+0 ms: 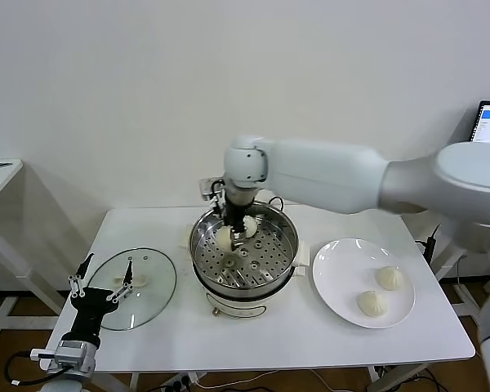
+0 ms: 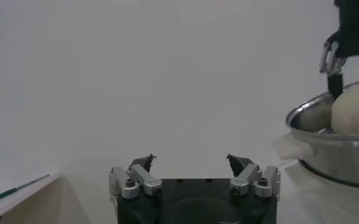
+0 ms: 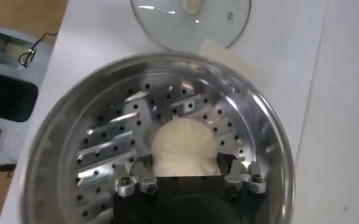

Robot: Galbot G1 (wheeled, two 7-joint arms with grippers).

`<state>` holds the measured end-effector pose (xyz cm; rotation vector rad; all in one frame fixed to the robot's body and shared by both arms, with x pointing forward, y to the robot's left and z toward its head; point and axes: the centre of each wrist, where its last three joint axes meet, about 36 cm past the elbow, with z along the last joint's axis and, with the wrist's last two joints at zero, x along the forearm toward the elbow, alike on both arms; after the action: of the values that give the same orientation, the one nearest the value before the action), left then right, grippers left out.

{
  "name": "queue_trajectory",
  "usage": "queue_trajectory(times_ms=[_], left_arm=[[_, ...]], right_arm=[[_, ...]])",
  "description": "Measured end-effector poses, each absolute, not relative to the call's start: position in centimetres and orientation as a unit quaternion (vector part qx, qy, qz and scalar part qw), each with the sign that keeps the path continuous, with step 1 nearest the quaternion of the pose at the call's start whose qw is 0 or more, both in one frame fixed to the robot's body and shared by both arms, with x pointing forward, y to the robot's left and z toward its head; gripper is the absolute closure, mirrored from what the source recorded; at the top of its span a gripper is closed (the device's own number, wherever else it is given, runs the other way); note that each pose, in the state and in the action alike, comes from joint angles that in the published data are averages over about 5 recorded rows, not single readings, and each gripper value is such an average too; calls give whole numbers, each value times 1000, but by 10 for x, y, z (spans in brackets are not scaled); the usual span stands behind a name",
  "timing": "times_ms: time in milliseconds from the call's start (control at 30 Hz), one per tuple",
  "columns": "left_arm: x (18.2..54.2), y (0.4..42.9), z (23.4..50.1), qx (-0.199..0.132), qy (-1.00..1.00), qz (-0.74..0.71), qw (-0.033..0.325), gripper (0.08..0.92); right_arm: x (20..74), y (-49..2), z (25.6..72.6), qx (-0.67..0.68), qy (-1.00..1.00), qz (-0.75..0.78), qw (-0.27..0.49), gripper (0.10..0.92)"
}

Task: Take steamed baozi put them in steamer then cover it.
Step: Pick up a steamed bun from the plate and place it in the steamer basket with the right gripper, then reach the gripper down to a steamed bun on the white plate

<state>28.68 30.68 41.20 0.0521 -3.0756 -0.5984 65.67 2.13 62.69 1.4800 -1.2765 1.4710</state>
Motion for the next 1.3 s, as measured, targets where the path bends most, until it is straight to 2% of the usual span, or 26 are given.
queue_trajectory(times_ms=[267, 500, 700, 833, 1033, 1300], left_arm=[[286, 309, 413, 18, -981, -193, 4, 177], [285, 310, 413, 21, -981, -193, 4, 177], [284, 309, 414, 20, -981, -192, 4, 177], [284, 306, 414, 18, -981, -191, 4, 177], [284, 302, 417, 15, -982, -190, 1, 177], [284, 297, 417, 12, -982, -187, 2, 177]], right_arm=[[663, 39, 608, 567, -490, 564, 347, 304], [664, 41, 607, 567, -491, 561, 350, 206], [665, 22, 625, 570, -496, 553, 353, 200], [668, -15, 651, 565, -505, 547, 355, 199], [665, -101, 686, 557, -519, 536, 365, 200], [642, -228, 688, 547, -523, 523, 391, 200]])
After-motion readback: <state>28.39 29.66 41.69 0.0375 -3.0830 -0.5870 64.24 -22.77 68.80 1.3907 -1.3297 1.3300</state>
